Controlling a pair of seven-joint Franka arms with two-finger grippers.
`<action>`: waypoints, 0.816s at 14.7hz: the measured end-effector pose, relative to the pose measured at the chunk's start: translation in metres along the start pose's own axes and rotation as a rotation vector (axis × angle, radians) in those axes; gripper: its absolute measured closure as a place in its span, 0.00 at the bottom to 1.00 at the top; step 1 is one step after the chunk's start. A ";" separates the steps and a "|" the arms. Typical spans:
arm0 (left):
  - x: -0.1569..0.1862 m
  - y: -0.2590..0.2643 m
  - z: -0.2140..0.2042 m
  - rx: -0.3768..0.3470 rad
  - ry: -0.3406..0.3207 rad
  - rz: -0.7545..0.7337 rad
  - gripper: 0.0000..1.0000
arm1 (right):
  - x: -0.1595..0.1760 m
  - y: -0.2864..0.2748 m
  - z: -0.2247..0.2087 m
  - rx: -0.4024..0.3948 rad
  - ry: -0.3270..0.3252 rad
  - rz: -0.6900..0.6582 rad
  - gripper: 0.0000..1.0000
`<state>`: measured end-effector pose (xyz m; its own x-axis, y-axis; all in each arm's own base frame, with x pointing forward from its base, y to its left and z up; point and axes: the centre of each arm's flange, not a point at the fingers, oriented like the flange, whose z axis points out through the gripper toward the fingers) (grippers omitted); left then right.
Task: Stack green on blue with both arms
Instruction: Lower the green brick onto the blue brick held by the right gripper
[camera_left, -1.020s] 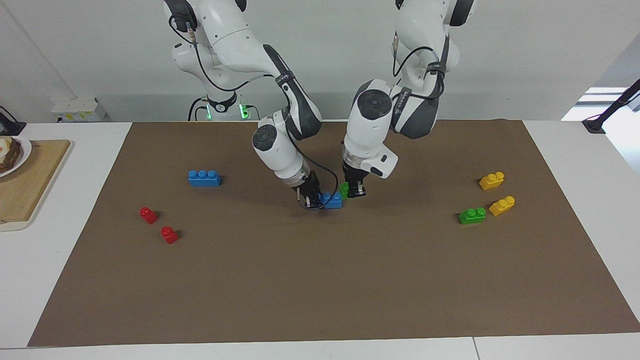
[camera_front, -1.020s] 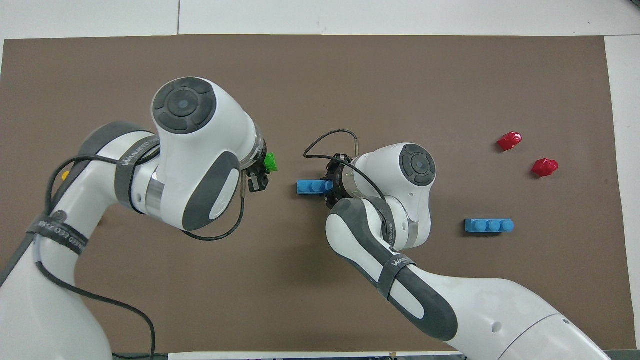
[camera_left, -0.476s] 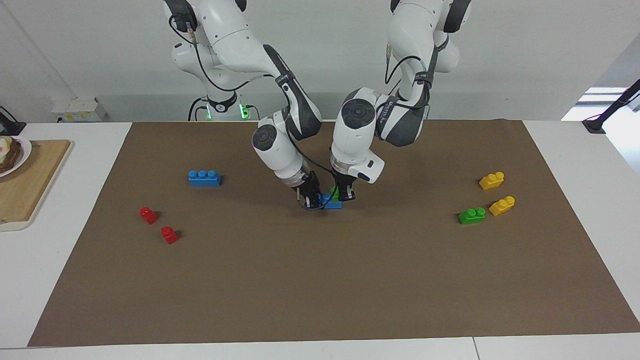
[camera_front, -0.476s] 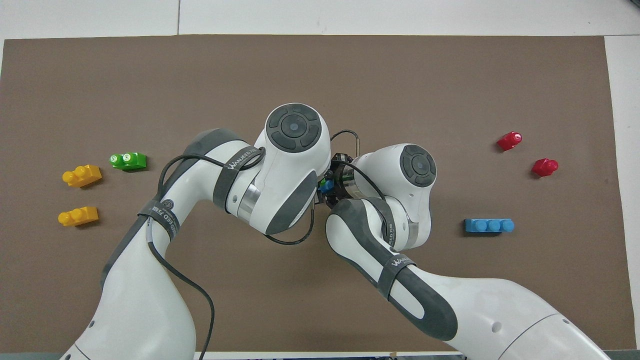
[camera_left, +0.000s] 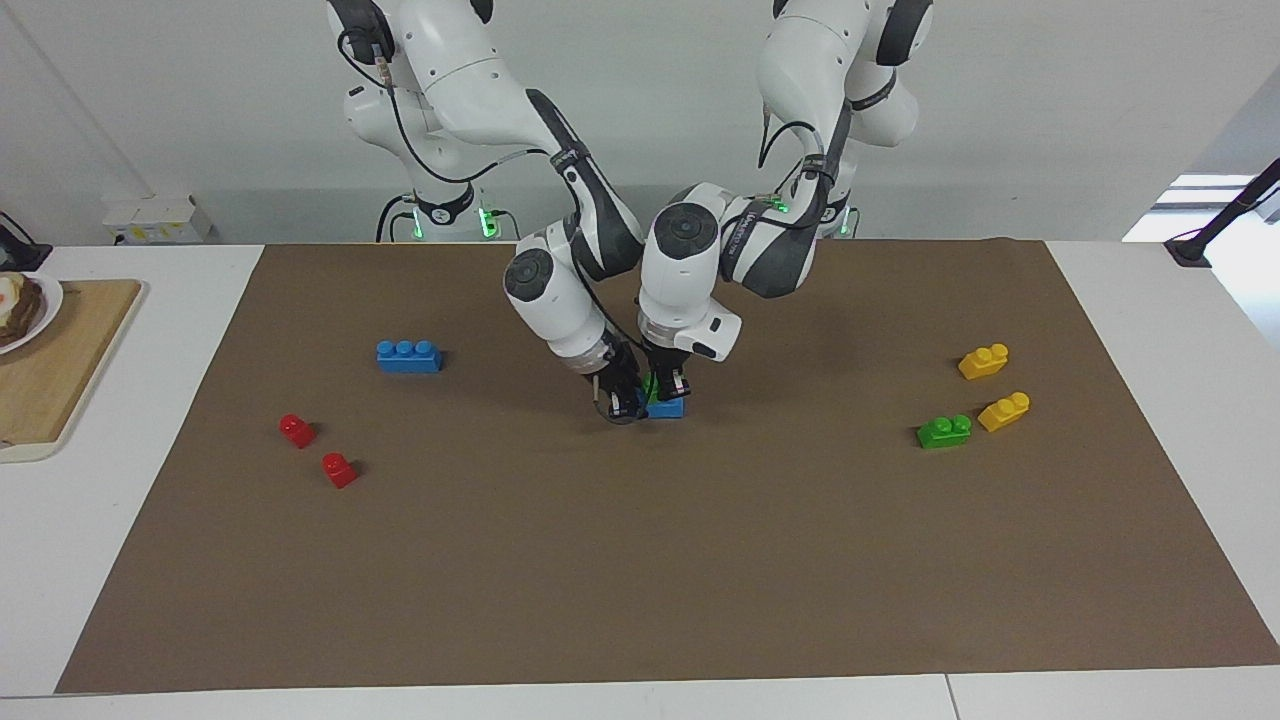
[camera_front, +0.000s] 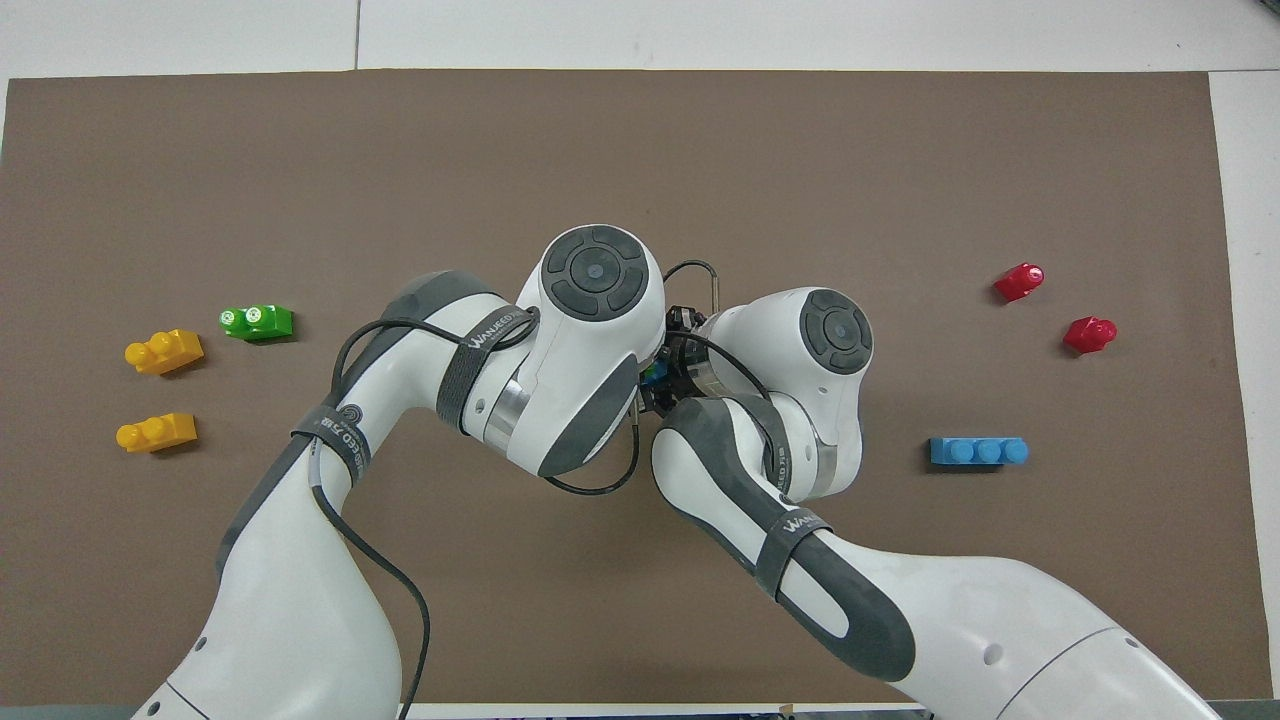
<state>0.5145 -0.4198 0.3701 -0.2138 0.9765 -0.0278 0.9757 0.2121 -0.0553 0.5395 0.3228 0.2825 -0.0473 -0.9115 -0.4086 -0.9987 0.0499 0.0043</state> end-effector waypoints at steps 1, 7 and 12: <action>0.000 0.000 0.000 -0.002 0.003 0.005 0.66 | 0.000 0.000 0.000 0.000 0.000 0.000 0.65; 0.000 -0.012 0.005 -0.046 -0.002 0.113 0.66 | 0.000 0.000 0.001 0.000 0.000 0.000 0.65; 0.004 -0.014 0.014 -0.057 -0.008 0.203 0.66 | 0.000 0.001 0.001 0.003 0.000 -0.001 0.65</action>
<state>0.4997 -0.4190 0.3567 -0.0127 0.9991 -0.0402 0.9999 0.0130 0.0091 0.5383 0.3233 0.2813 -0.0464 -0.9117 -0.4083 -0.9987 0.0503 0.0010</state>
